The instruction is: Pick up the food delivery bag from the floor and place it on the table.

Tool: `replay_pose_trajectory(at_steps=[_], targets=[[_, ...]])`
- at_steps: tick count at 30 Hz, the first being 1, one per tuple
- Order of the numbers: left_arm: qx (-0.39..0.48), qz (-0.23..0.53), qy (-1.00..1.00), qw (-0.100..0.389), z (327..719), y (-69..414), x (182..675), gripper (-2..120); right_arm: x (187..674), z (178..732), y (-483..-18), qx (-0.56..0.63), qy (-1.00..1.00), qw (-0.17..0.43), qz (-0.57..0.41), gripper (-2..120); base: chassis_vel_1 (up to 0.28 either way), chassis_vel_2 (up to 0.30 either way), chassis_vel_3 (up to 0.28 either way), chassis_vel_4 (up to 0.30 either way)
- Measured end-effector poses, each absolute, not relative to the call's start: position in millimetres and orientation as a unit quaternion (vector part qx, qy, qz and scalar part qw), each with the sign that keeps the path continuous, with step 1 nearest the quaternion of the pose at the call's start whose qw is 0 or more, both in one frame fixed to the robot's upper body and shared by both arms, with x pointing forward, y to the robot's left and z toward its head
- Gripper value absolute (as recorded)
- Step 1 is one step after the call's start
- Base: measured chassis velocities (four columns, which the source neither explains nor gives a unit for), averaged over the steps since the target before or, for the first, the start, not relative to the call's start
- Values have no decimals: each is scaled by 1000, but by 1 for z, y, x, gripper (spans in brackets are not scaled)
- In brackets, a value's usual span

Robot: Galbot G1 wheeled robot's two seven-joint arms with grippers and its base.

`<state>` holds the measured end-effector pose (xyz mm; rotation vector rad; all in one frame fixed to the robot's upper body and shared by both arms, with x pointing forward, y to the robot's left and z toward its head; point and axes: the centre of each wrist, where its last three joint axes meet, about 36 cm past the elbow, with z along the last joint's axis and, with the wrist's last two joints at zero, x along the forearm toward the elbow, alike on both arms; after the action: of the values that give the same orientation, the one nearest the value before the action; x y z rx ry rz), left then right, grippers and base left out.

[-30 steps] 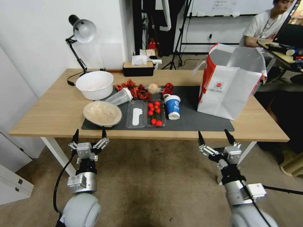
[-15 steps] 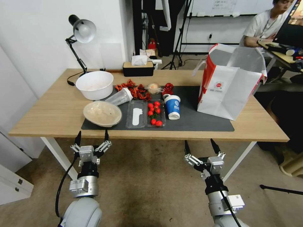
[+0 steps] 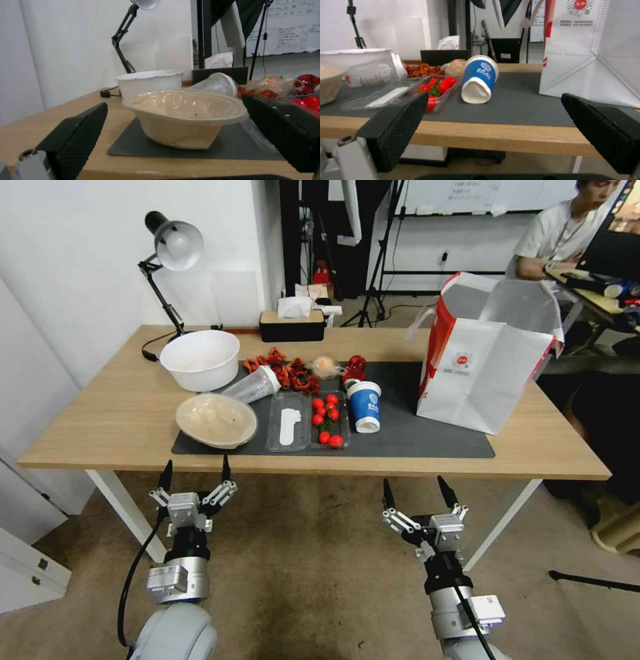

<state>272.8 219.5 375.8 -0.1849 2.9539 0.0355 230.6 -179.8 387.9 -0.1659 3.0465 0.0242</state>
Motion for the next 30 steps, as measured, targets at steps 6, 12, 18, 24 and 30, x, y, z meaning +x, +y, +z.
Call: replay_pose_trajectory(at_steps=[6,12,18,24,30], targets=[[-64,24,994,88,368,222,271,100,232,387,-181,-59,997,48,5,100,0,0,0,0],[-64,39,993,89,363,224,272,100,233,387,-185,-60,997,52,1,100,0,0,0,0],[-64,57,991,99,357,227,275,100,234,388,-190,-62,996,61,-6,100,0,0,0,0],[-63,64,991,101,354,227,275,100,237,389,-193,-62,996,68,-12,100,0,0,0,0],[-64,71,990,101,352,227,275,100,239,388,-196,-64,995,71,-16,100,0,0,0,0]])
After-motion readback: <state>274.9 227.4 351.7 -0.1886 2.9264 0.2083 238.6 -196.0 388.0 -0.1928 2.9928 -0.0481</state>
